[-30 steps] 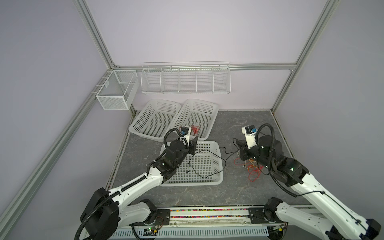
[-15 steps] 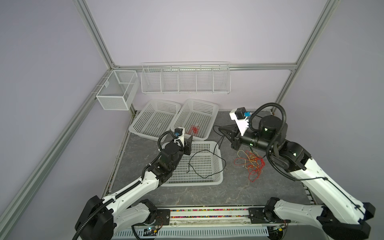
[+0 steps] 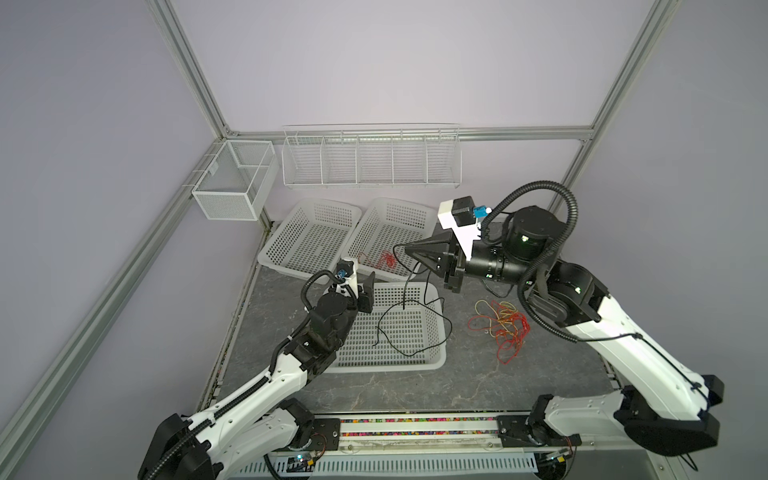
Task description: Untangle the cables
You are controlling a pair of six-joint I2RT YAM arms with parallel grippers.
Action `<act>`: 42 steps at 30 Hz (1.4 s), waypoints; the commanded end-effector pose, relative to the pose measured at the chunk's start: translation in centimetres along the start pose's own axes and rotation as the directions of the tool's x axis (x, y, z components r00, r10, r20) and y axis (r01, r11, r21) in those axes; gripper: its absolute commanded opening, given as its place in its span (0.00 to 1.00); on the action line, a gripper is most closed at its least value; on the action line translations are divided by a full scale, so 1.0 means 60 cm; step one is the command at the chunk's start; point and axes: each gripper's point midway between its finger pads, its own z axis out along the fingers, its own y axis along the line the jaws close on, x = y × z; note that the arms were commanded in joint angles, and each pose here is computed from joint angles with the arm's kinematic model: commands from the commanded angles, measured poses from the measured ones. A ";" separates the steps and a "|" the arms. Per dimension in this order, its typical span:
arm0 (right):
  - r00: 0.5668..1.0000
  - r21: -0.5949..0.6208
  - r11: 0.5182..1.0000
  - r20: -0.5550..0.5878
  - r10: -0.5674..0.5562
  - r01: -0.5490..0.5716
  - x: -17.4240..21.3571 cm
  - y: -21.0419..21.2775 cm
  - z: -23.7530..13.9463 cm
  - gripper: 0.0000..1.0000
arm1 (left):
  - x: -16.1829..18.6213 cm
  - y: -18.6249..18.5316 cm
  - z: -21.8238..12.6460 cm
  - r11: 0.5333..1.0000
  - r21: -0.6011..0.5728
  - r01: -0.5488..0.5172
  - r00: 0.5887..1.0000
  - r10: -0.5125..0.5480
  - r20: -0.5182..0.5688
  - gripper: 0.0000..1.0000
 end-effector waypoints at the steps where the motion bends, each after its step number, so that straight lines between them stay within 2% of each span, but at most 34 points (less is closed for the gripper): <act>1: 0.997 -0.096 0.994 0.063 -0.039 0.045 -0.034 0.031 0.012 0.10 | 0.003 0.011 -0.007 1.000 -0.025 0.000 1.000 0.000 -0.002 0.53; 10: 0.997 -0.212 0.977 0.082 0.009 0.009 -0.042 0.037 0.090 0.12 | -0.003 0.003 -0.025 0.999 0.028 0.017 1.000 -0.018 0.018 0.57; 13: 0.998 -0.262 0.965 0.049 0.038 -0.024 -0.022 0.039 0.130 0.11 | 0.000 -0.018 -0.034 0.994 0.113 0.010 1.000 -0.011 0.015 0.64; 16: 0.998 -0.291 0.955 -0.002 0.059 -0.057 0.018 0.037 0.169 0.11 | 0.007 -0.033 -0.042 0.985 0.170 0.008 1.000 -0.008 0.002 0.67; 20: 0.990 -0.249 0.960 -0.083 0.110 -0.128 0.089 0.011 0.214 0.11 | 0.017 -0.005 -0.041 0.997 0.081 0.006 1.000 -0.006 -0.008 0.67; 24: 0.979 -0.095 0.983 -0.150 0.141 -0.156 0.162 -0.038 0.228 0.10 | 0.018 0.002 -0.040 0.998 0.057 0.001 1.000 0.000 -0.007 0.67; 28: 0.969 0.101 0.976 -0.140 0.205 -0.192 0.202 -0.107 0.182 0.12 | 0.023 0.002 -0.036 0.999 0.052 -0.005 1.000 0.006 -0.016 0.68; 32: 0.949 0.280 0.929 -0.131 0.287 -0.242 0.249 -0.170 0.095 0.15 | 0.023 -0.004 -0.030 0.998 0.063 -0.006 1.000 0.007 -0.022 0.68; 36: 0.940 0.452 0.881 -0.220 0.262 -0.139 0.316 -0.193 0.010 0.19 | 0.018 -0.015 -0.024 0.996 0.091 -0.013 1.000 0.016 -0.024 0.69; 40: 0.908 0.564 0.823 -0.306 0.286 -0.069 0.379 -0.196 -0.062 0.21 | 0.013 -0.024 -0.019 0.993 0.114 -0.007 1.000 0.009 -0.021 0.70; 42: 0.898 0.606 0.793 -0.314 0.307 -0.059 0.405 -0.194 -0.093 0.22 | 0.009 -0.030 -0.017 0.991 0.131 0.001 1.000 0.002 -0.022 0.70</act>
